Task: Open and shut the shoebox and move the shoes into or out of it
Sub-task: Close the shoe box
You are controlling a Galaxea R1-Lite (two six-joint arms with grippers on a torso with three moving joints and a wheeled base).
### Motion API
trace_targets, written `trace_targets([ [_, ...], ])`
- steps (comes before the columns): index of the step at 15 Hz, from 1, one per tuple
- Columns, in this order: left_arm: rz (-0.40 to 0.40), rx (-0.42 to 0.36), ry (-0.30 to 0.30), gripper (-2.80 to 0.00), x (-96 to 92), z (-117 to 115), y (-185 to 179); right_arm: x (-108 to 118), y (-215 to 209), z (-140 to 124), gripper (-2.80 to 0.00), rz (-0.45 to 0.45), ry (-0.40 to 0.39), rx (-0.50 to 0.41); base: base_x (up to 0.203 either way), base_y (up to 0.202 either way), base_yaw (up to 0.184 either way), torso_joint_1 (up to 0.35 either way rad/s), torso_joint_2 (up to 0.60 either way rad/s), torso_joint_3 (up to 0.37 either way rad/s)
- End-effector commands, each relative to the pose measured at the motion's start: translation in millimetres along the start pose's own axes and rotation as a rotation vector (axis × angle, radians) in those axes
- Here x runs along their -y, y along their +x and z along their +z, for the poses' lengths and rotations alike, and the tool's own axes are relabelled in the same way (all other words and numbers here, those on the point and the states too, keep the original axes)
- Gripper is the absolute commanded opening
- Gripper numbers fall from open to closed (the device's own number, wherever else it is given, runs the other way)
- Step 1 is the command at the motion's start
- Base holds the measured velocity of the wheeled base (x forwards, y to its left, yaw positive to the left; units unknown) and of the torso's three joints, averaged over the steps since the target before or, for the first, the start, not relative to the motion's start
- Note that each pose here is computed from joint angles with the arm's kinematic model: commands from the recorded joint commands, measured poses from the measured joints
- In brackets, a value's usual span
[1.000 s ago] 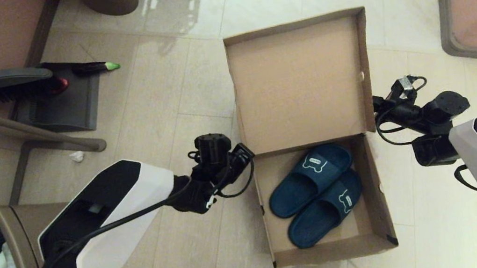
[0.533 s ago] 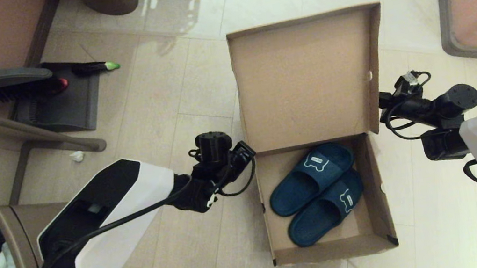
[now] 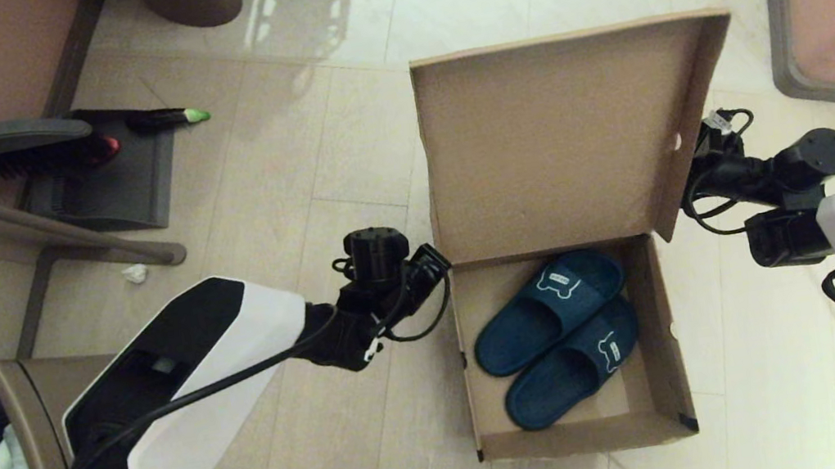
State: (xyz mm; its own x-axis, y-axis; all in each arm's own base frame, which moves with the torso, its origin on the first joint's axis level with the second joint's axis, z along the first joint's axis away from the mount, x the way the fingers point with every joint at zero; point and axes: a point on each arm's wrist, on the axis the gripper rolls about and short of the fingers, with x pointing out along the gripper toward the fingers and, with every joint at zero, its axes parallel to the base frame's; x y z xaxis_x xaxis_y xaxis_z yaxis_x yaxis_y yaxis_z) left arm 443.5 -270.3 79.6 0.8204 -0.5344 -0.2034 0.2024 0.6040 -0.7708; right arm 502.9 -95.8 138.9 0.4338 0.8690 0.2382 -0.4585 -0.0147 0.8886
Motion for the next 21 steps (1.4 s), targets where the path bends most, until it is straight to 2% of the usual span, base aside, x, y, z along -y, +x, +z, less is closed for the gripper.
trace_targets([
  [1,-0.004,0.003,-0.005,-2.8,1.2,1,0,-9,1,1,-2.8,0.002,-0.012,-0.013,0.0,0.0,0.0,0.0,0.0,0.0],
  [5,-0.009,0.007,-0.005,-2.8,2.6,2,-1,-23,1,3,-2.8,0.006,-0.039,-0.018,0.0,0.0,0.0,0.0,0.0,0.0],
  [8,-0.021,0.04,-0.007,-2.8,5.0,14,-1,-46,-7,9,-2.8,-0.003,-0.065,-0.023,0.0,0.0,0.0,0.0,0.0,0.0],
  [11,-0.016,0.087,-0.013,-2.8,3.7,40,-4,-70,-16,12,-2.8,-0.028,-0.04,-0.052,0.0,0.0,0.0,0.0,0.0,0.0],
  [15,-0.032,0.154,-0.016,-2.8,5.0,71,-10,-87,-19,7,-2.8,-0.069,-0.022,-0.104,0.0,0.0,0.0,0.0,0.0,0.0],
  [17,-0.066,0.196,-0.013,-2.8,12.7,87,-8,-96,-18,1,-2.8,-0.097,-0.004,-0.152,0.0,0.0,0.0,0.0,0.0,0.0],
  [21,-0.085,0.217,-0.01,-2.8,11.7,90,-5,-107,-20,-13,-2.8,-0.132,0.055,-0.198,0.0,0.0,0.0,0.0,0.0,0.0],
])
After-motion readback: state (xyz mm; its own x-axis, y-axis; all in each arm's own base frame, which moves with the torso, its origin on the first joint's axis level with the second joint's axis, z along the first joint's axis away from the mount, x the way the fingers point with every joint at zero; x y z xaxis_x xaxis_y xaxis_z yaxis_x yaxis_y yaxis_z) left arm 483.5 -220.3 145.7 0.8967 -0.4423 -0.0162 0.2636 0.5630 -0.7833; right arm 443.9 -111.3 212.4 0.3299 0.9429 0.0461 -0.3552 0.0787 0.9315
